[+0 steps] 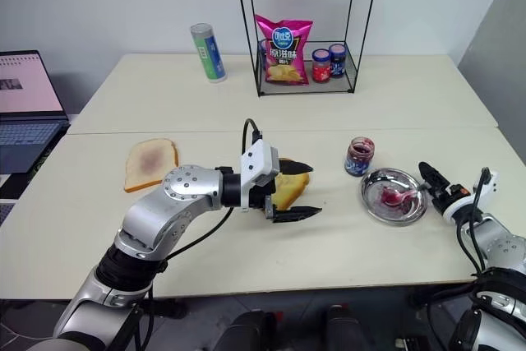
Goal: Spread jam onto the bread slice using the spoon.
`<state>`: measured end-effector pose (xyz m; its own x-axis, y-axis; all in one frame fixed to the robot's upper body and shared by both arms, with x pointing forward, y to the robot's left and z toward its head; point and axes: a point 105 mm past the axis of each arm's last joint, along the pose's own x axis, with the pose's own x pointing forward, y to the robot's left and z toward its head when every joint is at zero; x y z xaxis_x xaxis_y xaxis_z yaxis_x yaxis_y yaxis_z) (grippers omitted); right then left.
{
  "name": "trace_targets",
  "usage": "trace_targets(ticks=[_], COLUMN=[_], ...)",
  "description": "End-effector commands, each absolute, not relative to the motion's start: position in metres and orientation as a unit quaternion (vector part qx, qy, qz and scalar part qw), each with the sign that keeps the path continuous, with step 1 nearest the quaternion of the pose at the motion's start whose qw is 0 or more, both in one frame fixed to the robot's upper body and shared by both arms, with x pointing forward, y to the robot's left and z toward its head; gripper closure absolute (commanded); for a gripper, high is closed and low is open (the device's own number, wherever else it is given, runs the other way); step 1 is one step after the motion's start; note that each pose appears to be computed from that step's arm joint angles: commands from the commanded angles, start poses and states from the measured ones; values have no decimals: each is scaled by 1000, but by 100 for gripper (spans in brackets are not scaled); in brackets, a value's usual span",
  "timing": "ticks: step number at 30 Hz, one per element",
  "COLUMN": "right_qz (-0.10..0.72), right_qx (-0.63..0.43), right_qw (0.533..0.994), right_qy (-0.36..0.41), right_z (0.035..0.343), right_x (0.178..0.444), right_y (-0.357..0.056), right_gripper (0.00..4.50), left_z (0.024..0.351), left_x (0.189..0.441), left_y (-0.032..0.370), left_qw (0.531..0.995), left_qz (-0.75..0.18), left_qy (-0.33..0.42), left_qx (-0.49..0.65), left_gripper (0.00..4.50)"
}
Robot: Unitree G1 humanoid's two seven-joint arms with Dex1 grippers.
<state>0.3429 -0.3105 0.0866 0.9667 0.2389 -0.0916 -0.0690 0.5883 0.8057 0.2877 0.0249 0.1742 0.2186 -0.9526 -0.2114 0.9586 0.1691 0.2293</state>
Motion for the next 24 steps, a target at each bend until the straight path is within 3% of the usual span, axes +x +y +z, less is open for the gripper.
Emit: trace_targets(ticks=[1,13,18,22,24], right_qz=[94,91,108,165,190], right_qx=[447,445,436,397,382], right_qw=[885,887,891,902,905], right_qy=[94,87,67,42,-5], right_z=[89,94,112,147,185], right_x=[342,334,333,332,335], right_y=[-311,-318,-315,-290,-277], right_gripper=[178,440,445,445,445], left_z=[190,192,193,195,198], left_x=[286,288,290,292,295], left_y=[26,27,26,35,40], left_qw=[766,765,763,771,788], left_qz=[-621,-622,-624,-618,-603], left_qy=[-22,-23,-24,-20,-26], left_qx=[166,167,167,152,123], left_gripper=[0,0,0,0,0])
